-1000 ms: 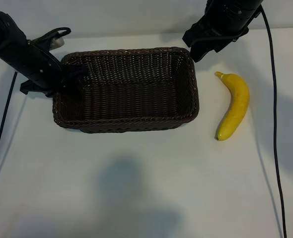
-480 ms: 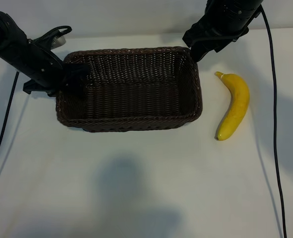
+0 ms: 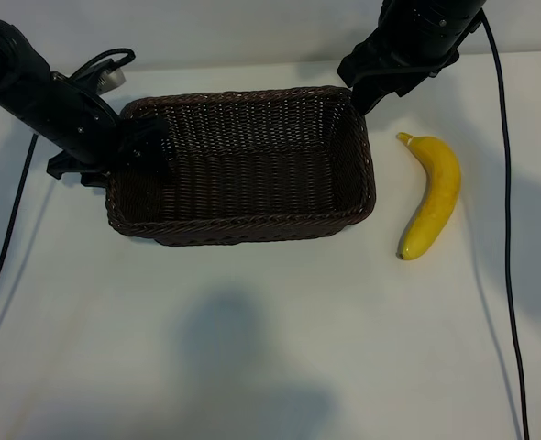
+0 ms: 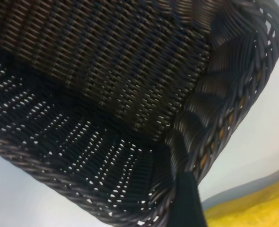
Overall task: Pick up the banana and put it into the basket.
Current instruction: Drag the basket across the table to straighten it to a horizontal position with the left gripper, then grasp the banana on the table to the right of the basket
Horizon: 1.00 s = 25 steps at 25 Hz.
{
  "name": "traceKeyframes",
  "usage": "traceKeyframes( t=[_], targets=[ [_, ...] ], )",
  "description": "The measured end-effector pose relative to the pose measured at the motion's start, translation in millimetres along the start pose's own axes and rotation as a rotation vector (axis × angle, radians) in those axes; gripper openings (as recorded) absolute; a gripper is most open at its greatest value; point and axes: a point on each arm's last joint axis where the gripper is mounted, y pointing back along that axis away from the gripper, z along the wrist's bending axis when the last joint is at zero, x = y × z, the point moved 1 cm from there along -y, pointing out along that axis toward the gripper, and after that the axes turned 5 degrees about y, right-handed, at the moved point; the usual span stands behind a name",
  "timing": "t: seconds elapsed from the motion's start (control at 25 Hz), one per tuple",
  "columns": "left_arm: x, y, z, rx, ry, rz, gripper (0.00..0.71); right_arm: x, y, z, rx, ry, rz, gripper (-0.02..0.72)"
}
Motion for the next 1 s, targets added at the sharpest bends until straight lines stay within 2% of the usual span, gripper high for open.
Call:
traceKeyframes(
  t=[0.2,0.52,1.0],
  targets=[
    [3,3,0.5,-0.017,-0.01,0.028,0.551,0,0,0,0.0,-0.001,0.0,0.539],
    [7,36,-4.6,-0.088,-0.042,-0.007,0.551,0,0,0,0.0,-0.001,0.0,0.539],
    [12,76,-20.4,-0.075,-0.086,-0.082,0.551,0,0,0,0.0,-0.002,0.0,0.539]
  ],
)
